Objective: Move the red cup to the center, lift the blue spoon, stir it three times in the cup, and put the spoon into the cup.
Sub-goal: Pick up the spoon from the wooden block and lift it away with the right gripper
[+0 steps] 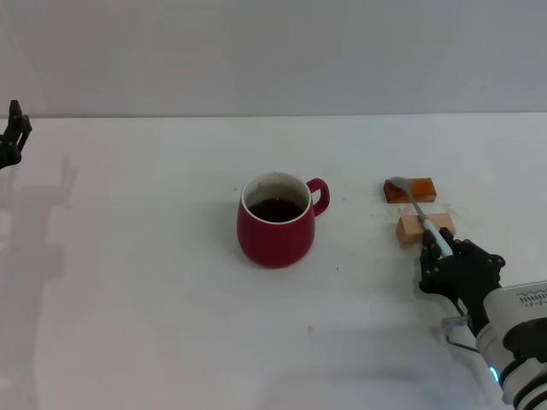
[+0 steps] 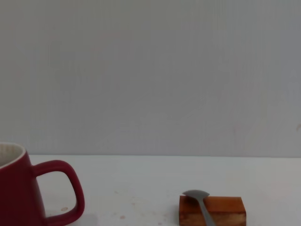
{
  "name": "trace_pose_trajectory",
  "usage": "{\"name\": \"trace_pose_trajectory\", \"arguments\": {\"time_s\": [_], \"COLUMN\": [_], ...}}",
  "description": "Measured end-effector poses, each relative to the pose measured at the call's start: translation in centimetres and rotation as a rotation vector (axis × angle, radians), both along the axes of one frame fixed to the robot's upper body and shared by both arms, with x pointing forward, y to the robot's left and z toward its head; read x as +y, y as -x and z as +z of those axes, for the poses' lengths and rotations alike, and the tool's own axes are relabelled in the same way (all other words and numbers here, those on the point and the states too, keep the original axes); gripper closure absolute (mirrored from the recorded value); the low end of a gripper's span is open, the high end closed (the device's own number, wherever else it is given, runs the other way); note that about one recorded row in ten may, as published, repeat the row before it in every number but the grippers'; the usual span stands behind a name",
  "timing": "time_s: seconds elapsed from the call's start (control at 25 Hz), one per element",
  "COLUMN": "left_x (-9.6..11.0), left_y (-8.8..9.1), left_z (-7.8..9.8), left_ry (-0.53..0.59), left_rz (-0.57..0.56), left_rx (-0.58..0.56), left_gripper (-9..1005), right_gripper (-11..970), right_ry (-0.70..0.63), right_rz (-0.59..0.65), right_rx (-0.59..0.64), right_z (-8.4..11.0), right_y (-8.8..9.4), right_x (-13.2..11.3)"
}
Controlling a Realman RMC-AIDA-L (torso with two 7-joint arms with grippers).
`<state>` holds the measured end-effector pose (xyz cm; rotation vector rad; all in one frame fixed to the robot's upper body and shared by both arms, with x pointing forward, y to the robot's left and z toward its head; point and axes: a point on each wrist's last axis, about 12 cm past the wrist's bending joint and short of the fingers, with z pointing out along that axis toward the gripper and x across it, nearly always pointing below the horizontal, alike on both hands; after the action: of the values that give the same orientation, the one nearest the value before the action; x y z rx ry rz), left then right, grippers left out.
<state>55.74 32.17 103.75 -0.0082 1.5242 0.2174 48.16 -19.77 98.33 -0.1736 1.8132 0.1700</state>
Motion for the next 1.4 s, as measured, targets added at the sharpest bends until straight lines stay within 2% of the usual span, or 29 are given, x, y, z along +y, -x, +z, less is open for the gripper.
{"name": "trace_pose_trajectory", "arguments": {"time_s": [0.72, 1.4], "left_x": [-0.1, -0.1], "left_y": [0.1, 0.1], "left_z": [-0.1, -0.2], "left_ry": [-0.002, 0.001], "left_rz": [-0.004, -0.002], "left_rx": [0.006, 0.011], "left_gripper": [140, 140], "right_gripper": [788, 781], "right_ry": [0.015, 0.056], "right_rz": [0.008, 0.003], "right_rx": [-0.009, -0.103], "right_z": [-0.1, 0.8], "right_y": [0.3, 1.0], "right_x": [-0.1, 0.0]}}
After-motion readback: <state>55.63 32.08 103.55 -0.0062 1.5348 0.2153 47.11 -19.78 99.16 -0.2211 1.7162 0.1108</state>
